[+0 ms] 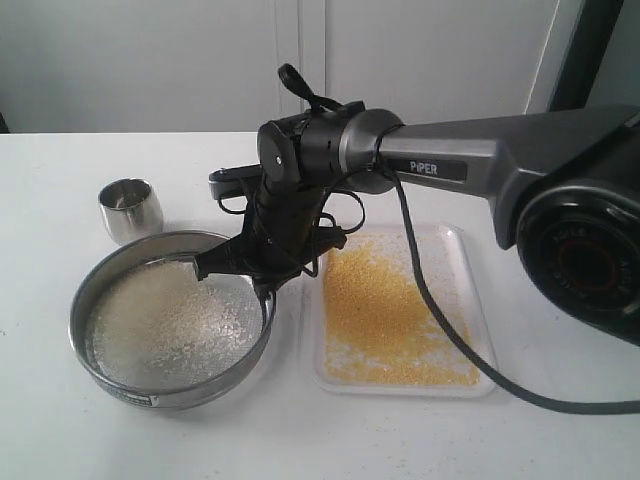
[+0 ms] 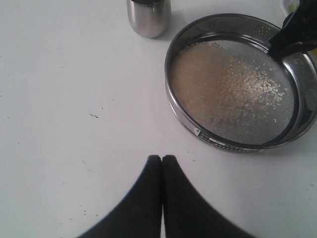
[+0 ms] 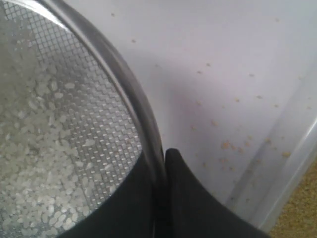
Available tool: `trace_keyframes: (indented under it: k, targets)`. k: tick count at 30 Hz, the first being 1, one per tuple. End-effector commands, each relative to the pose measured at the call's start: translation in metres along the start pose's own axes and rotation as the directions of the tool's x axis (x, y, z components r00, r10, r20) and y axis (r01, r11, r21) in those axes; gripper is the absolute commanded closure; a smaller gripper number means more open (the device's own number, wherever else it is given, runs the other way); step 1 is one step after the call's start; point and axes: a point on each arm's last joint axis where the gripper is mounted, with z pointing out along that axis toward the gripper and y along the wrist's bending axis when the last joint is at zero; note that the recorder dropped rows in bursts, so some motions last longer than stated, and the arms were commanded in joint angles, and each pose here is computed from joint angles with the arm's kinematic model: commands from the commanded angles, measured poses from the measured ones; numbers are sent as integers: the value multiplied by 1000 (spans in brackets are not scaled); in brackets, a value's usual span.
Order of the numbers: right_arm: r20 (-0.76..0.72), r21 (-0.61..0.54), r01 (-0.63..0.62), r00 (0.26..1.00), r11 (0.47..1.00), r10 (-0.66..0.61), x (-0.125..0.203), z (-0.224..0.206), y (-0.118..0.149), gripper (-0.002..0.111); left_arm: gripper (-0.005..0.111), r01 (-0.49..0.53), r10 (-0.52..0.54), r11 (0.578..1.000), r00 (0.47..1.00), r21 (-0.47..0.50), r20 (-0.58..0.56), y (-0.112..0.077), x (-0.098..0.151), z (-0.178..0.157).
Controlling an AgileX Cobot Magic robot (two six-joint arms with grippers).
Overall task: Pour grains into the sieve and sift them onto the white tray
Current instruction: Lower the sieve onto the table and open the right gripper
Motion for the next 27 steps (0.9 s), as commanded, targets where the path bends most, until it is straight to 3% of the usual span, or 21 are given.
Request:
trace_keyframes:
  k: [1,13,23,27]
  targets:
    - [21,-15,-19,1000,1000,19,-4,-3,2,108,107,7,-7,1000,1000,4,-1,-1,2,-1]
    - [9,-14,-33,999,999,33,-3,0,1,107,107,7,-7,1000,1000,4,-1,-1,2,-1]
    - [6,-17,-49,999,999,49,-2,1,1,76,107,7,-7,1000,1000,4,-1,-1,2,-1]
    - [6,-17,-53,999,998,54,-2,1,1,72,107,7,-7,1000,1000,4,-1,-1,2,-1]
